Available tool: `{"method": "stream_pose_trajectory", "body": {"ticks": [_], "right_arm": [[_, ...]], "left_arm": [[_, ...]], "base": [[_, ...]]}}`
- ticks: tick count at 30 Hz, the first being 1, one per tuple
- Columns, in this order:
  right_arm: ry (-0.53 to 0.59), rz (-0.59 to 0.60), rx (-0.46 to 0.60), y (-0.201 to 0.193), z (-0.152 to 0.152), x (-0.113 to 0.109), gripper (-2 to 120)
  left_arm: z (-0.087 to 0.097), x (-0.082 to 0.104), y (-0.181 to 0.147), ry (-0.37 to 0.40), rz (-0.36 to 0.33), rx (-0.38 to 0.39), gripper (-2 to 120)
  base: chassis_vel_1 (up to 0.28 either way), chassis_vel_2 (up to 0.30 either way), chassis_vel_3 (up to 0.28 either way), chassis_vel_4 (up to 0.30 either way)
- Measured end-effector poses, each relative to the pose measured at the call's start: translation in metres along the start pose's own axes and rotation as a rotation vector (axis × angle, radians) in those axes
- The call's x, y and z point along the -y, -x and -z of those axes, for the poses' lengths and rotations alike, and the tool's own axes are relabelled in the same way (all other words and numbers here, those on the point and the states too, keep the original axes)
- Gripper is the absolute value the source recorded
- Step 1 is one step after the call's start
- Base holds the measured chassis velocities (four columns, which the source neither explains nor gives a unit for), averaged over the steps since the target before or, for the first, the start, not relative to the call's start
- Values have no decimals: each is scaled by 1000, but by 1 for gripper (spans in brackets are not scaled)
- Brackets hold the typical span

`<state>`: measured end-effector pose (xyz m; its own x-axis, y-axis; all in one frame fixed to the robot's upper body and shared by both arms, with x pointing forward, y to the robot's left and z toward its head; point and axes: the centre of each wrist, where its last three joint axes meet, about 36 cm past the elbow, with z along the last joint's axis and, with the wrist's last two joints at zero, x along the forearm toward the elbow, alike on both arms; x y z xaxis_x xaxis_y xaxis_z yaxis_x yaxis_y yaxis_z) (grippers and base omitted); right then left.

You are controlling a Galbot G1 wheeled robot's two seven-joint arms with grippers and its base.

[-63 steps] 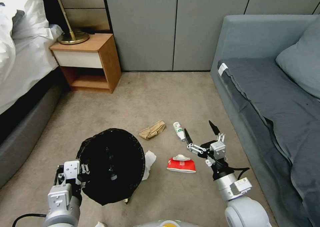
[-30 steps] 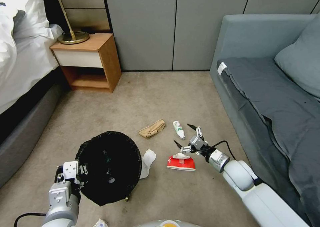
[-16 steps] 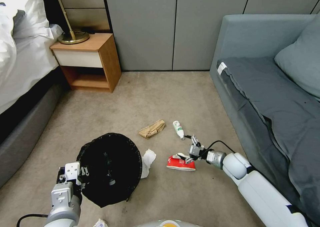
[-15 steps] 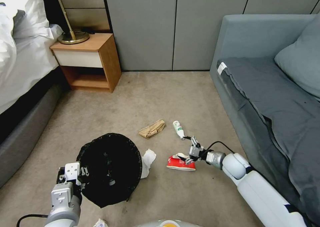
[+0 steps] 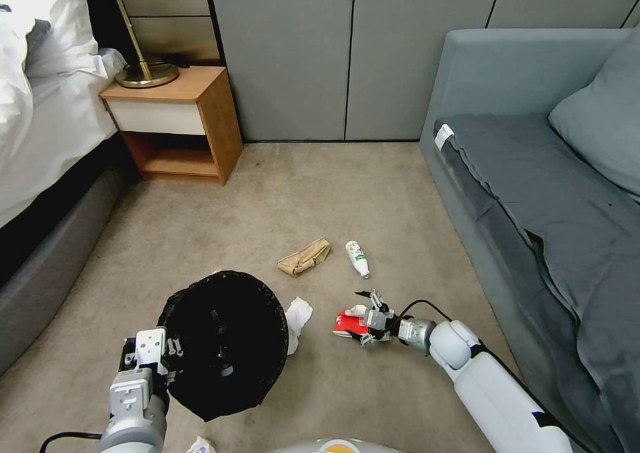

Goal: Pick up the trash bin, then pick up the garbage from the floor and place it into the trash bin.

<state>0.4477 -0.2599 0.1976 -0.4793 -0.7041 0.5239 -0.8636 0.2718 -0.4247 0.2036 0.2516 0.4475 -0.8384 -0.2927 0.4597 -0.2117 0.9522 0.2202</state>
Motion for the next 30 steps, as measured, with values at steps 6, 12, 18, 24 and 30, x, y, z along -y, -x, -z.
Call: {"method": "stream_pose_trajectory", "body": {"ticks": [6, 12, 18, 24, 30], "right_arm": [[33, -7, -23, 7, -12, -7, 100], [54, -25, -46, 12, -25, -6, 100], [61, -40, -58, 18, -31, 1, 100], [74, -40, -59, 25, -37, 4, 82], [90, -36, -55, 30, -38, 0, 61]], "left_arm": [[1, 1, -3, 3, -3, 4, 1], [0, 3, -5, 5, -2, 6, 1], [0, 4, -6, 6, -1, 8, 1], [-1, 4, -6, 5, 4, 6, 1], [-3, 5, -5, 6, 6, 3, 1]], "base": [[0, 0, 0, 0], [0, 0, 0, 0], [0, 0, 0, 0], [0, 0, 0, 0], [0, 0, 0, 0]]}}
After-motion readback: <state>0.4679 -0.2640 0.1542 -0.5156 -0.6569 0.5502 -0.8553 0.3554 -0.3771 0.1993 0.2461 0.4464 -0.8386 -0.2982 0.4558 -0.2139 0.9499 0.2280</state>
